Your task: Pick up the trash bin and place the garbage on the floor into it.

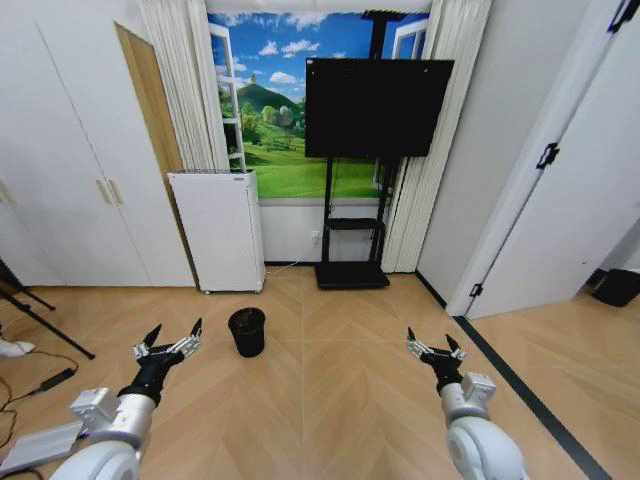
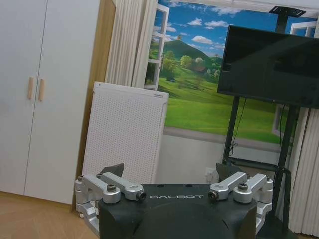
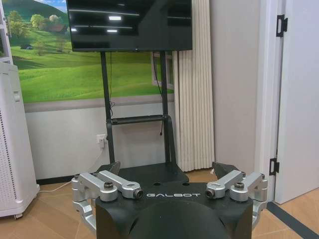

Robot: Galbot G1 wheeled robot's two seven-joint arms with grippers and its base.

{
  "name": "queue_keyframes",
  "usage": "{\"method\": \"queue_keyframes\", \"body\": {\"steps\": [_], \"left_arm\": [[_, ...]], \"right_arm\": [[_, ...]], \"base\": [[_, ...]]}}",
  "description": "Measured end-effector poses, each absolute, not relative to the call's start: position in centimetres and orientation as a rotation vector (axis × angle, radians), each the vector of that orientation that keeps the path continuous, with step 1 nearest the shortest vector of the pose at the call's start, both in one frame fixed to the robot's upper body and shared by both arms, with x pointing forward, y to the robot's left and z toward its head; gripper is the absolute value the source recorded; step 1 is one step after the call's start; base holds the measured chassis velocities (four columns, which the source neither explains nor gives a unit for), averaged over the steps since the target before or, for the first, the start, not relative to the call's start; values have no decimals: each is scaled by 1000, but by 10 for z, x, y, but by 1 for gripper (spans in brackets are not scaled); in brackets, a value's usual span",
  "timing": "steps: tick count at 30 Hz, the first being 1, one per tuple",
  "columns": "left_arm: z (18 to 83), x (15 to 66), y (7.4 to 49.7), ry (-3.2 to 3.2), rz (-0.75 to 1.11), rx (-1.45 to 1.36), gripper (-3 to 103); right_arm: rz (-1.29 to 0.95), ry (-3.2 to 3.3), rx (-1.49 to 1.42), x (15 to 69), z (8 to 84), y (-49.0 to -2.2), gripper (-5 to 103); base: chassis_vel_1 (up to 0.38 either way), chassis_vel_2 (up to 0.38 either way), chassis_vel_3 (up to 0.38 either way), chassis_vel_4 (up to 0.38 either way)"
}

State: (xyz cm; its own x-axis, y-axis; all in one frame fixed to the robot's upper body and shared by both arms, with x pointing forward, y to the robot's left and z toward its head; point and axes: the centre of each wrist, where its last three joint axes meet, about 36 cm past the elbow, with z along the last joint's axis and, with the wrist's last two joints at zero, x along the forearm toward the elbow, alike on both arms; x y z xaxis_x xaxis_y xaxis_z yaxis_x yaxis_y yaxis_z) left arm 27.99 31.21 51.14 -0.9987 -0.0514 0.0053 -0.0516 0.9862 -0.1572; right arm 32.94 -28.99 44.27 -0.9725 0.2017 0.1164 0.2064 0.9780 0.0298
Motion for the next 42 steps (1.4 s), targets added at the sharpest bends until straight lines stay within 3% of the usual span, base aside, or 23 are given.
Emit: {"method": "queue_keyframes", "body": {"steps": [42], "left_arm": [[507, 278, 312, -3110, 248, 57, 100]], "right_arm": [[-134, -3018, -292, 324, 443, -290, 100]], "base": [[-4, -2, -8, 10]]}}
